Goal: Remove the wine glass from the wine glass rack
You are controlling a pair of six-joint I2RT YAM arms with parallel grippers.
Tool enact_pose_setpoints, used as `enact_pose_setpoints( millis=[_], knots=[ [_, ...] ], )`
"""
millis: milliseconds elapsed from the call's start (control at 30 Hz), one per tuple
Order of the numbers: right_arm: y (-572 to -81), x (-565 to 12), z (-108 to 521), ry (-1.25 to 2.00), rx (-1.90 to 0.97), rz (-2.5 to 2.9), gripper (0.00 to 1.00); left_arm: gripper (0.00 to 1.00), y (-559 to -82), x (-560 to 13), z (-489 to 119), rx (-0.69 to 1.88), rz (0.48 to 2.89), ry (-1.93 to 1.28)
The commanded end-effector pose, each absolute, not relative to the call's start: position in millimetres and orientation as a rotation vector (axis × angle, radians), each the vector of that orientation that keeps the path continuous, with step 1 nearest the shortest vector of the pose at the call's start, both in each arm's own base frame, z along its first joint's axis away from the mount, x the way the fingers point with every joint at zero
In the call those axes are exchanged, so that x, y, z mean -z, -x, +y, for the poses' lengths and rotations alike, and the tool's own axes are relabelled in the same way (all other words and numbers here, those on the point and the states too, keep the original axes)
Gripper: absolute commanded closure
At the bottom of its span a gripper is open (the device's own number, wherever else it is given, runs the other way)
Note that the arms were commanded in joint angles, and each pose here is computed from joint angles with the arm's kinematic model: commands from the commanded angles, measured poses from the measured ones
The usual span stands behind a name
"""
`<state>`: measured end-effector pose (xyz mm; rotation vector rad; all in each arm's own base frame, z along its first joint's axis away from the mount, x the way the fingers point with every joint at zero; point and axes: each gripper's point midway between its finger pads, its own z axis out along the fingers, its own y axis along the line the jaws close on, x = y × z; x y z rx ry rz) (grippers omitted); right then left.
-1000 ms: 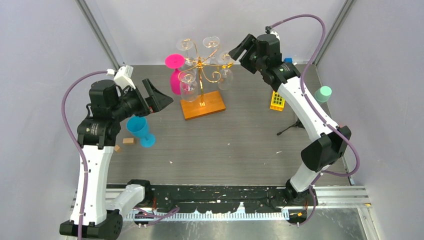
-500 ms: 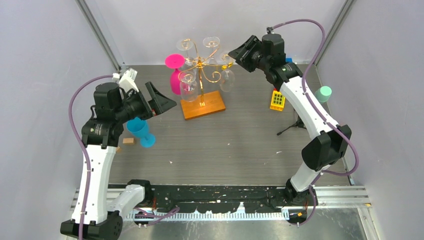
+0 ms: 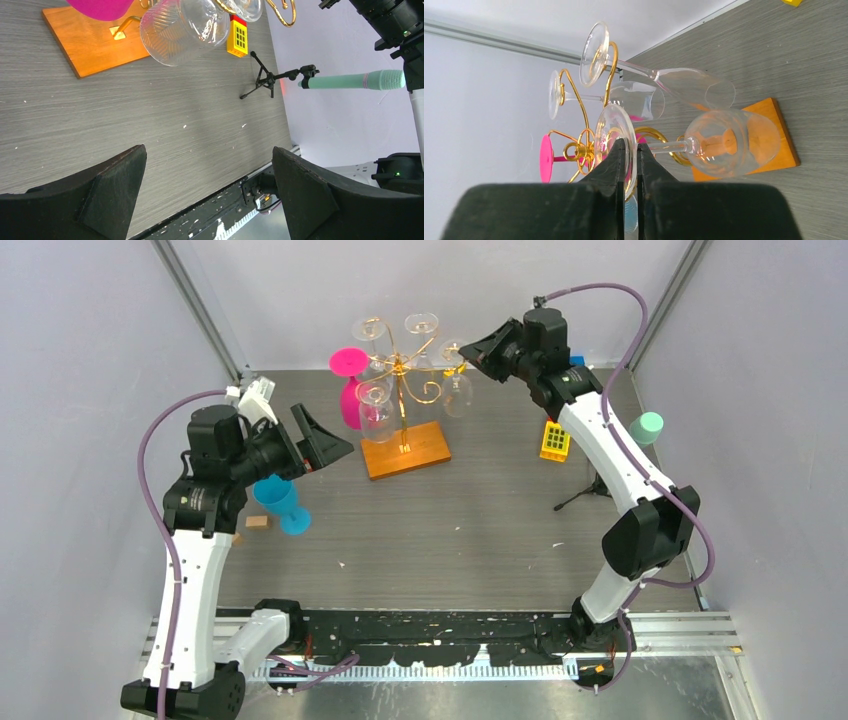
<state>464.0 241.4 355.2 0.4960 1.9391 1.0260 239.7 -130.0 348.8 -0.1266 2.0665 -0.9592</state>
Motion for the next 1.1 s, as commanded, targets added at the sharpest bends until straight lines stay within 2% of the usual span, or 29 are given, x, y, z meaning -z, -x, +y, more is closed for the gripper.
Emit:
enact_pose_setpoints(
  millis=[0,300,500,667,800,1000,1067],
  knots=[
    [-464.1,-382.6,232.2,-0.512,-1.033,1.831,0.97,0.00,-233.8,-383.3,-132.2,0.980,1.955,0.067],
    [-460.6,-391.5,228.6,-0.543,-1.062,1.786,0.99,0.00,-229.5,-385.4,-131.4,0.973,1.949,0.062],
    [-459.2,-382.7,221.7,-0.571,-1.009,1.815,0.71,0.00,-229.4,-384.7,-130.9,0.971,1.950,0.066],
    [-458.8,-379.5,216.8,-0.581,-0.974,1.821,0.66,0.00,-229.0,-384.2,-131.0,0.970,1.952,0.065],
    [-460.1,-381.8,215.0,-0.577,-0.958,1.817,0.71,0.00,-229.3,-382.8,-130.7,0.970,1.955,0.069],
    [-461.0,-384.8,215.2,-0.569,-0.955,1.814,0.96,0.00,-229.6,-381.5,-130.6,0.968,1.958,0.070],
    [-460.3,-388.3,215.1,-0.569,-0.962,1.804,0.99,0.00,-229.7,-381.4,-130.4,0.967,1.959,0.072]
  ],
)
